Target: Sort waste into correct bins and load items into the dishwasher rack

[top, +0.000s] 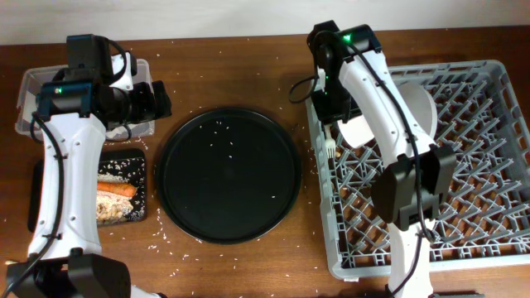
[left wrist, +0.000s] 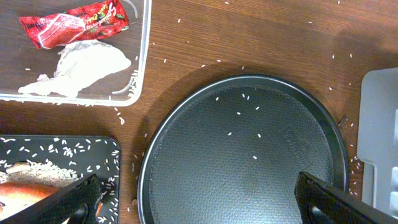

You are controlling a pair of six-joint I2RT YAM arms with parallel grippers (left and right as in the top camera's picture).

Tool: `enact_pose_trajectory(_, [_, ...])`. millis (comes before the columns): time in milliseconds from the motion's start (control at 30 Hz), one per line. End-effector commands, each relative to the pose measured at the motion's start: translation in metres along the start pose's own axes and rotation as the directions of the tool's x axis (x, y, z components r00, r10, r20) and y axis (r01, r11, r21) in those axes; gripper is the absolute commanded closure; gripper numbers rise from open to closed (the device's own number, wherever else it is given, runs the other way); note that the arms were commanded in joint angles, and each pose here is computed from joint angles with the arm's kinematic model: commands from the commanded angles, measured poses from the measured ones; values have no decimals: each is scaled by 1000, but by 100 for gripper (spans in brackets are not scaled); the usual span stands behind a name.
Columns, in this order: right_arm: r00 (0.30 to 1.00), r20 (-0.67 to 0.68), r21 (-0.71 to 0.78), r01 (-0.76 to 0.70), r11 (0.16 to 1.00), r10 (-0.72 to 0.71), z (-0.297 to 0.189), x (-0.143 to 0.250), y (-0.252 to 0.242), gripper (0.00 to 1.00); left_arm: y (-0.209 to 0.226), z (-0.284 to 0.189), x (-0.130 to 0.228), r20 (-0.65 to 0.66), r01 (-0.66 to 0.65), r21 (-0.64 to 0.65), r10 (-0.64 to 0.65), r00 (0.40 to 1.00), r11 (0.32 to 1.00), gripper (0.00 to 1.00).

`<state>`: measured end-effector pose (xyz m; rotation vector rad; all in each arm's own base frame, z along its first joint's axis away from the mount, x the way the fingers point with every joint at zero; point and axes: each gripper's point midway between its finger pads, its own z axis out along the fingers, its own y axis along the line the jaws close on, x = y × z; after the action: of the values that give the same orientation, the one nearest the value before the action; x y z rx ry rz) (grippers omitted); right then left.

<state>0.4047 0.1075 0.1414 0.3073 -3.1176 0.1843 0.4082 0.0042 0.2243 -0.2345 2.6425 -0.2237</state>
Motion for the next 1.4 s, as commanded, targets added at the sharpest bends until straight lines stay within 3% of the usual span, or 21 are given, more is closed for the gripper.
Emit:
enact_pose_trajectory(0, [986, 162, -44, 57, 997, -49, -61, -1, 27, 38, 1, -1, 0, 4, 1, -3, -1, 1000, 1000, 1])
enact_pose_trajectory(33, [971, 236, -39, 43, 998, -33, -86, 0, 30, 13, 1, -1, 0, 4, 1, -3, -1, 1000, 1000, 1])
enact_pose_trajectory(100, [933, 356, -27, -44, 999, 51, -132, 13, 28, 1, 1, -1, 0, 4, 1, -3, -1, 1000, 1000, 1])
enact_pose_trajectory(267, [918, 388, -63, -66, 996, 85, -165, 46, 28, 1, 1, -1, 0, 4, 1, -3, -1, 1000, 1000, 1])
enact_pose_trajectory(367, [929, 361, -183, -17, 983, 83, -168, 53, 50, 2, 1, -1, 0, 4, 1, -3, -1, 1000, 1000, 1])
enact_pose_trajectory(767, [923, 379, -114, -19, 993, 61, -165, 47, 38, 2, 1, -1, 0, 4, 1, -3, -1, 1000, 1000, 1])
enact_pose_trajectory(833, [891, 452, -51, -7, 999, 29, -169, 28, 30, 2, 1, -1, 0, 4, 1, -3, -1, 1000, 1000, 1])
enact_pose_trajectory(900, [806, 583, -1, 129, 992, -104, -190, -1, 37, 2, 1, -1, 0, 4, 1, -3, -1, 1000, 1000, 1])
enact_pose_trajectory(1000, [713, 691, 23, 140, 990, -117, -220, -16, 27, 2, 1, -1, 0, 4, 1, -3, -1, 1000, 1000, 1])
enact_pose_trajectory(1367, [532, 847, -14, -23, 1000, 24, -281, 24, -45, 2, 1, -1, 0, 4, 1, -3, -1, 1000, 1000, 1])
